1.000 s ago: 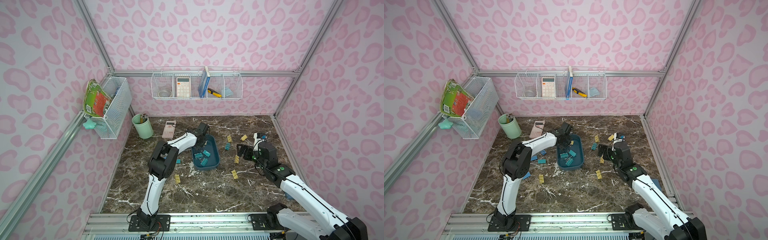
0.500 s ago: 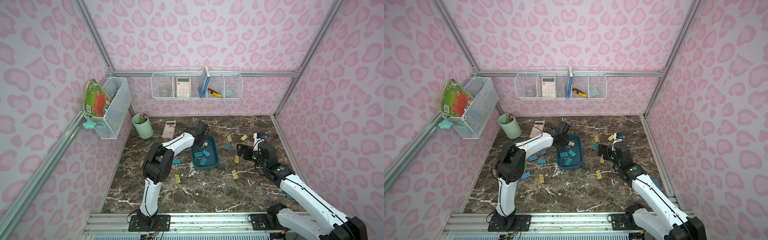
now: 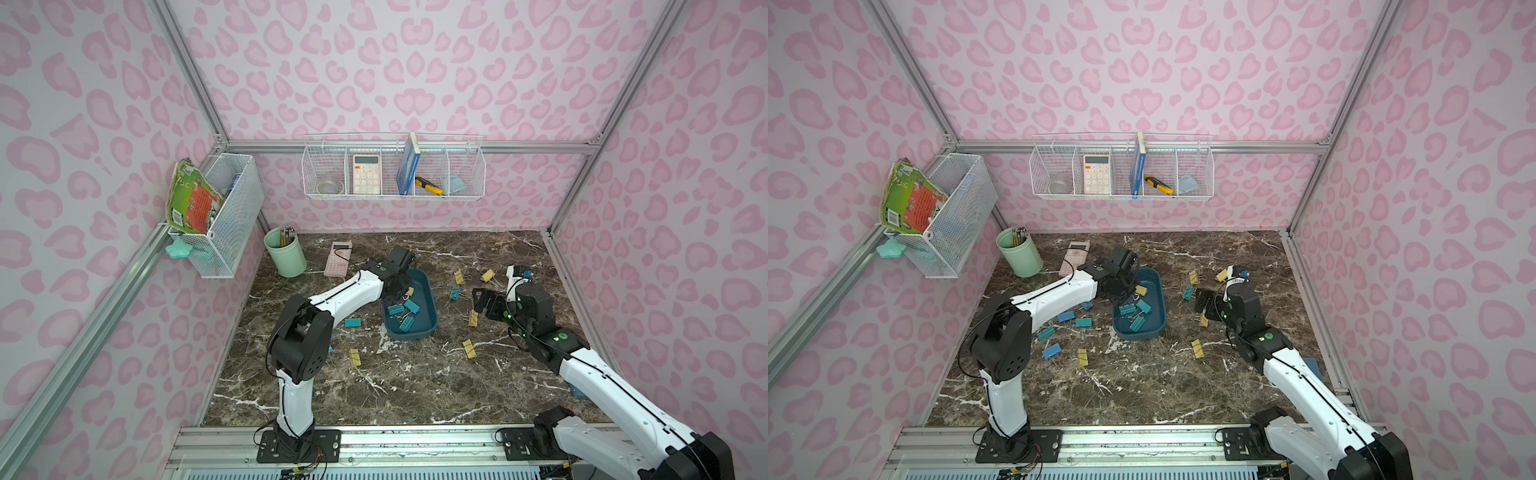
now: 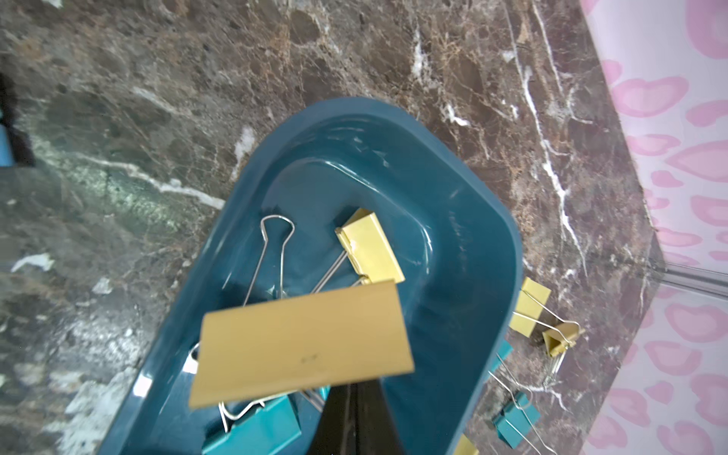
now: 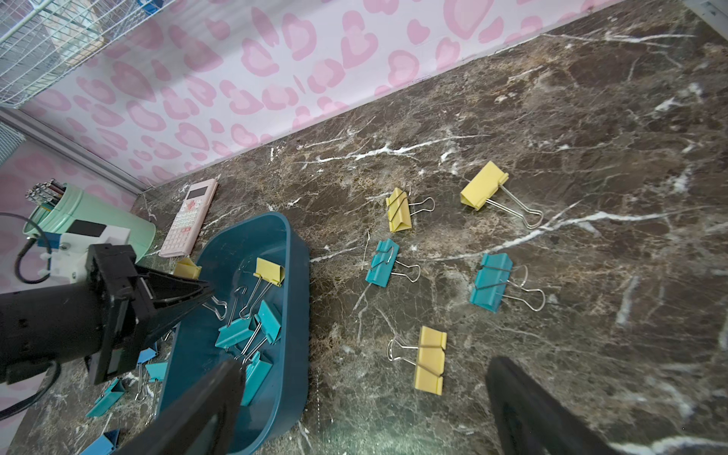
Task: Take out the binder clips from the storage box
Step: Pick up the binder clip from the storage box, then place the binder clip at the center of the board, then pick up the binder clip from the storage box.
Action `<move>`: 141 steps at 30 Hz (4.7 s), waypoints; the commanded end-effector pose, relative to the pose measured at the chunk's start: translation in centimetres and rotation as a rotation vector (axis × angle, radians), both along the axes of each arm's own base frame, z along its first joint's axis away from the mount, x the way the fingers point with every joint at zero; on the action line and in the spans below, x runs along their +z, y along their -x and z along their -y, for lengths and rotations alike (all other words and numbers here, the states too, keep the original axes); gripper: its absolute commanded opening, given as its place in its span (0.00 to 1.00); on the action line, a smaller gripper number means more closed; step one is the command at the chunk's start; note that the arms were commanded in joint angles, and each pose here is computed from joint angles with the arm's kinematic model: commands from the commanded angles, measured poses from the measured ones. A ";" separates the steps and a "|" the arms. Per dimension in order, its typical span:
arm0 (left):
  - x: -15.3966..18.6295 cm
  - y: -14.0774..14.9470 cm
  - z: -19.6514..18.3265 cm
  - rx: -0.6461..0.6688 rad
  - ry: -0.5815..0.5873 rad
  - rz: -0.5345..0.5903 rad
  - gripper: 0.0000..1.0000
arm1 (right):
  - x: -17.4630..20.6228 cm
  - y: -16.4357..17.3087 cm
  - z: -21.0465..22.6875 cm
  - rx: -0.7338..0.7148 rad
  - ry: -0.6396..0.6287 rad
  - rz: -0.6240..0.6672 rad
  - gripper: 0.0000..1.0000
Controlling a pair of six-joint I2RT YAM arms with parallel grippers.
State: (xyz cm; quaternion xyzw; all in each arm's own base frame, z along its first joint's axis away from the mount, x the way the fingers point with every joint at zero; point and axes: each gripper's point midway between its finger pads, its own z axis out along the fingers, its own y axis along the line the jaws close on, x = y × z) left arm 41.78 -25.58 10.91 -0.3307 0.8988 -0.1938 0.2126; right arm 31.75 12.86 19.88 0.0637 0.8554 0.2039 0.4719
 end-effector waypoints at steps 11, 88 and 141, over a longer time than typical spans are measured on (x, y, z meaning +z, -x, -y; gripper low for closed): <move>2.7 6.3 -10.1 0.106 -0.167 -0.064 0.00 | 1.7 0.2 -4.2 0.093 -0.033 0.031 0.99; 4.5 6.8 -22.9 0.173 -0.031 -0.015 0.59 | -16.4 -9.7 -23.6 0.394 0.111 -0.593 0.27; 9.3 7.0 -14.1 -0.094 -0.048 0.116 0.99 | -7.7 -4.3 3.0 -0.137 0.076 -0.432 0.00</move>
